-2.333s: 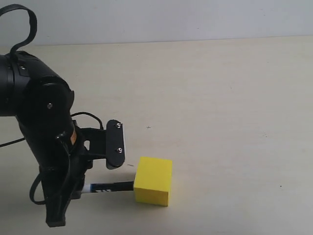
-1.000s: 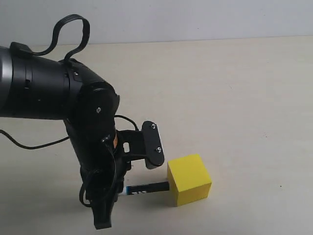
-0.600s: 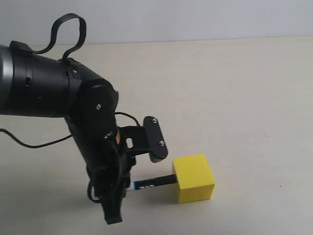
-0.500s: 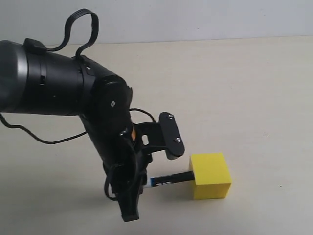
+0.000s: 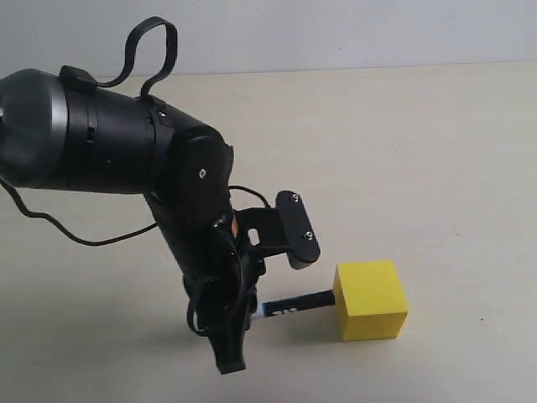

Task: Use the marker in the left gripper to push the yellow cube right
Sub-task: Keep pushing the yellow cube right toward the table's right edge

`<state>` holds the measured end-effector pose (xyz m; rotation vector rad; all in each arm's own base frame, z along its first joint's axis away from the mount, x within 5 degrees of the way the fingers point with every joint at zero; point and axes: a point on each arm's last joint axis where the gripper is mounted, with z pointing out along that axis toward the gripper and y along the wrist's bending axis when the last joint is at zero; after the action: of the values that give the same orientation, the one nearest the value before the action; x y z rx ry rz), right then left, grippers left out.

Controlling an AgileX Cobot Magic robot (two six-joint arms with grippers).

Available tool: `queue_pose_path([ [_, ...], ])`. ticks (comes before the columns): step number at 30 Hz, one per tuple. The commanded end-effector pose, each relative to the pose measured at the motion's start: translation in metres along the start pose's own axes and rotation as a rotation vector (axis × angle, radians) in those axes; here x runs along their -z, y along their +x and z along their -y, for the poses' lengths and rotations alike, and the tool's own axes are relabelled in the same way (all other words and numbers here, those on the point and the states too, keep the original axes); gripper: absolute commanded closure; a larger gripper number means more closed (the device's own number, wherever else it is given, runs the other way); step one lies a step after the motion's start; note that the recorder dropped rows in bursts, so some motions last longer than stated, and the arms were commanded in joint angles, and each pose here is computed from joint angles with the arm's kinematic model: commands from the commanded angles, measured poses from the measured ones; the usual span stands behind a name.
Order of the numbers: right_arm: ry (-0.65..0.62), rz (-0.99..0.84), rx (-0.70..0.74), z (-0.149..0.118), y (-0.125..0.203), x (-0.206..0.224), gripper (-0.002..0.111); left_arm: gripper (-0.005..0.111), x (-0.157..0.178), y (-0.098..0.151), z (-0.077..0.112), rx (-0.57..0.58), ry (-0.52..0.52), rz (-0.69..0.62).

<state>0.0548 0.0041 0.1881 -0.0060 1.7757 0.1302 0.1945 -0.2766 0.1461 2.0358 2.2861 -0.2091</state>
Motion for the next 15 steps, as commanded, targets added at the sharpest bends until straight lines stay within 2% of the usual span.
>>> queue_pose_path([
  [1,0.006,0.009,0.005,0.000,0.000,0.000,0.108,0.107,0.002,-0.027,0.003,-0.051,-0.031,0.099],
  [4,0.006,0.009,0.005,0.000,0.000,0.000,0.108,0.107,0.004,-0.031,0.002,-0.061,-0.004,0.065],
  [9,0.006,0.009,0.005,0.000,0.000,0.000,0.108,0.107,0.003,-0.022,0.001,-0.043,0.041,-0.004],
  [15,0.006,0.009,0.005,0.000,0.000,0.000,0.108,0.107,0.001,-0.015,-0.007,-0.027,0.018,-0.015],
])
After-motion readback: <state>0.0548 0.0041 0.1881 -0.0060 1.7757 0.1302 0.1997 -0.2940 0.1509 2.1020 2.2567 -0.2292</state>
